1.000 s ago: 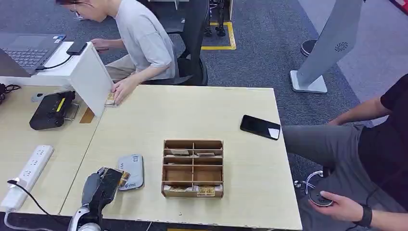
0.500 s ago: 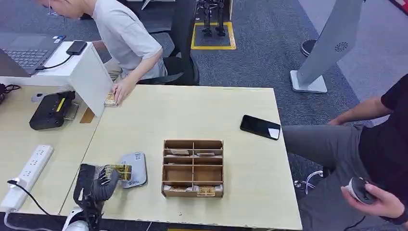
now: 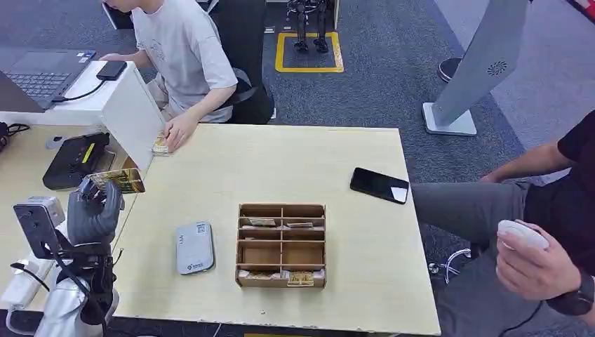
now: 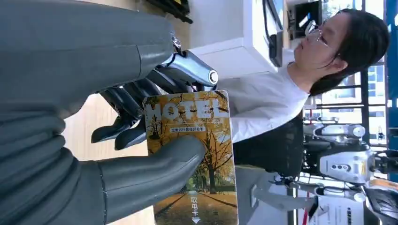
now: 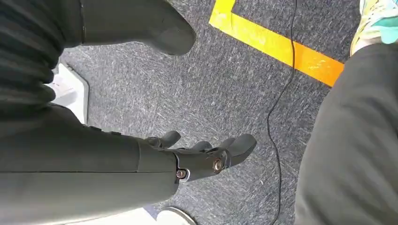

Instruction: Pass the card to the sensor for recognition and then transmit it.

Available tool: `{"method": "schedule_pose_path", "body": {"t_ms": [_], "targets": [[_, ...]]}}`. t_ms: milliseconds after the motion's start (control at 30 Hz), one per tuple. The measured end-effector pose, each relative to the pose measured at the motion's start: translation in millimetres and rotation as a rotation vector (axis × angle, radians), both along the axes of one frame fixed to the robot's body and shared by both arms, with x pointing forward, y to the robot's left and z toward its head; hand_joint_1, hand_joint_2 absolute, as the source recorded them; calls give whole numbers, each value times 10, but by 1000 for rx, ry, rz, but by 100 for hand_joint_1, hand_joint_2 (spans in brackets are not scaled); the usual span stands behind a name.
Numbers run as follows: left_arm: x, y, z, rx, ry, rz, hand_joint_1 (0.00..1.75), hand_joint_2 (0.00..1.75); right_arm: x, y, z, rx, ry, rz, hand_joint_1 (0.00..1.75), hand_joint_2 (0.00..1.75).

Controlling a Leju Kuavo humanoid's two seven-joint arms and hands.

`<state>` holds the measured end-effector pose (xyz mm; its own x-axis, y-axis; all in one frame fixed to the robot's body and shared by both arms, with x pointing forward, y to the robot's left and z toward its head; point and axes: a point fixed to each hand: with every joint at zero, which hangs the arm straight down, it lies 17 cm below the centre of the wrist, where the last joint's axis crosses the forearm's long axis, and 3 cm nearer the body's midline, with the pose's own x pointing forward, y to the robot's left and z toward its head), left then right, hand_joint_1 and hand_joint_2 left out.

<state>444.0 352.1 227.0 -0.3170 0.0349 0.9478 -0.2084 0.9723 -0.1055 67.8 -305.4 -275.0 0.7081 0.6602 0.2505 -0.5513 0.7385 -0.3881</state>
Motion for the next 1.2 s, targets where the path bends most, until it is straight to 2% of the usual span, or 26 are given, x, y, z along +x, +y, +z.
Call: {"method": "schedule_pose_path", "body": {"t_ms": [367, 467, 600, 700, 767, 900, 1033, 1200], "targets": [[-12, 20, 103, 11, -30, 5, 175, 175, 8, 8, 0, 4, 0, 1, 0, 175], [-17, 60, 295, 62, -103, 37, 175, 175, 1, 13, -3, 7, 2, 5, 0, 175], [46, 166, 786, 317, -217, 161, 175, 175, 13, 61, -9, 21, 12, 24, 0, 175], [-40, 166, 1168, 769, -348, 386, 175, 175, 28, 97, -14, 35, 21, 58, 0, 175], [-89, 111, 1275, 1022, -416, 488, 175, 175, 53, 119, -13, 44, 21, 83, 0, 175], [-17, 145, 1299, 1290, -456, 569, 175, 175, 88, 121, -12, 54, 26, 111, 0, 175], [84, 269, 1325, 1361, -448, 592, 175, 175, 92, 89, -11, 45, 24, 126, 0, 175], [105, 251, 1284, 1424, -450, 601, 175, 175, 96, 73, -9, 41, 22, 132, 0, 175]]}}
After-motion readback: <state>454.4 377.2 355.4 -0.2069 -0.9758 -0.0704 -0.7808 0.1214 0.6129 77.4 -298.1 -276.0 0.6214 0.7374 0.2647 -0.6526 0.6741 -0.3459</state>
